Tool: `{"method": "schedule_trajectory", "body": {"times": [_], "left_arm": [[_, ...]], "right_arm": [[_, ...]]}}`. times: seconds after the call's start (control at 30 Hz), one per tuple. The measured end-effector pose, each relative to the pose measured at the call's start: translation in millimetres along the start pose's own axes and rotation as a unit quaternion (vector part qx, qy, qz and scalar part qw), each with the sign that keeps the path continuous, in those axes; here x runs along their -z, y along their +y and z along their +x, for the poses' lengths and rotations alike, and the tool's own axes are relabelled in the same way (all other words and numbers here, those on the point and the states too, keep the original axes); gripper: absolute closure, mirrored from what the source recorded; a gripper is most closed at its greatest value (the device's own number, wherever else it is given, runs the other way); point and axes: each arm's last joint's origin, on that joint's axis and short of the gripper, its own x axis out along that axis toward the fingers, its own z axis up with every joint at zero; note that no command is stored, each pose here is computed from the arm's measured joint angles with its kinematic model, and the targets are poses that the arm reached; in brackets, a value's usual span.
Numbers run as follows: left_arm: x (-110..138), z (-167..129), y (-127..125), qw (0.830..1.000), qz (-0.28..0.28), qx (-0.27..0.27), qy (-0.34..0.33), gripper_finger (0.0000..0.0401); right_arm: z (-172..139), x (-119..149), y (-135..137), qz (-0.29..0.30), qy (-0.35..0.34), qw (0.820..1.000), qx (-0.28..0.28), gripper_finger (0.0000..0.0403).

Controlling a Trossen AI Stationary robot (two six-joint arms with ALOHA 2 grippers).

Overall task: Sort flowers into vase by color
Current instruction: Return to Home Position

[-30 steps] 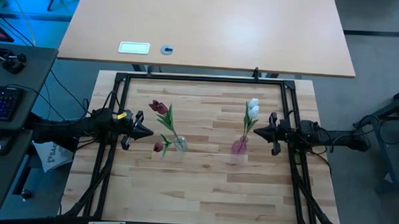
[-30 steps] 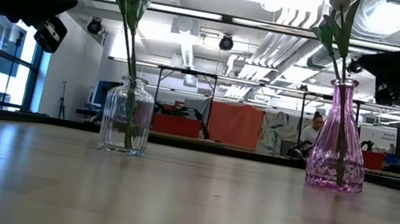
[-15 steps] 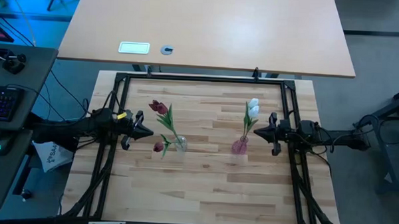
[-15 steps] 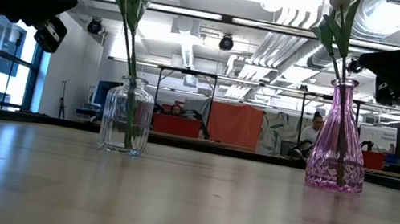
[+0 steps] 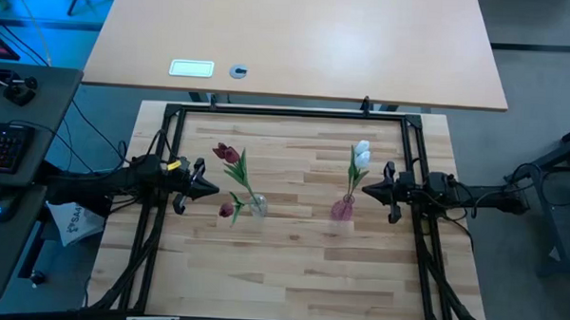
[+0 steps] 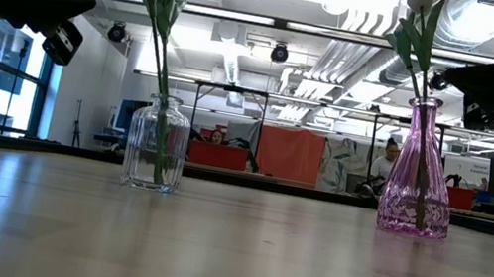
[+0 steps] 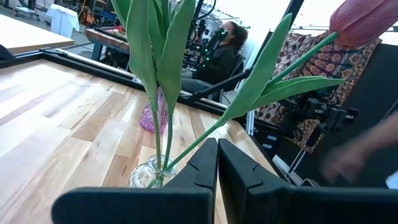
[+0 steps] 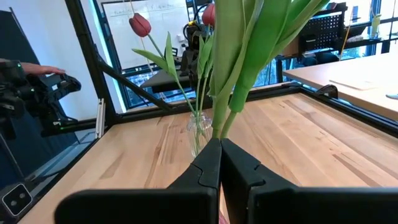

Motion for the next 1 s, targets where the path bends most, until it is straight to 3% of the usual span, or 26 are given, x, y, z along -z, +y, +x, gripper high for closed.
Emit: {"method": "schedule_trajectory", "body": {"times": [0.53,0.67,0.77,0.83,1.0], "left_arm": [[-5.9,-3.8,-9.8,0.998,0.012,0.045,-0.038,0.0401],[-1.1,-3.4,-9.0,0.994,0.097,0.04,-0.016,0.0401],[0.2,-3.1,-8.7,0.977,0.209,0.023,-0.017,0.0401],[0.0,-2.9,-8.6,0.971,0.239,0.003,-0.021,0.0401],[2.2,-2.6,-8.0,0.988,0.154,-0.025,-0.016,0.0401]], "right_arm": [[-0.1,0.0,0.0,0.0,0.0,1.0,-0.001,0.0402],[-0.1,0.0,0.0,0.0,0.0,1.0,-0.001,0.0402],[-0.1,0.0,0.0,0.0,0.0,1.0,-0.001,0.0402],[-0.1,0.0,0.0,0.0,0.0,1.0,-0.001,0.0402],[-0.1,0.0,0.0,0.0,0.0,1.0,-0.001,0.0402]]}}
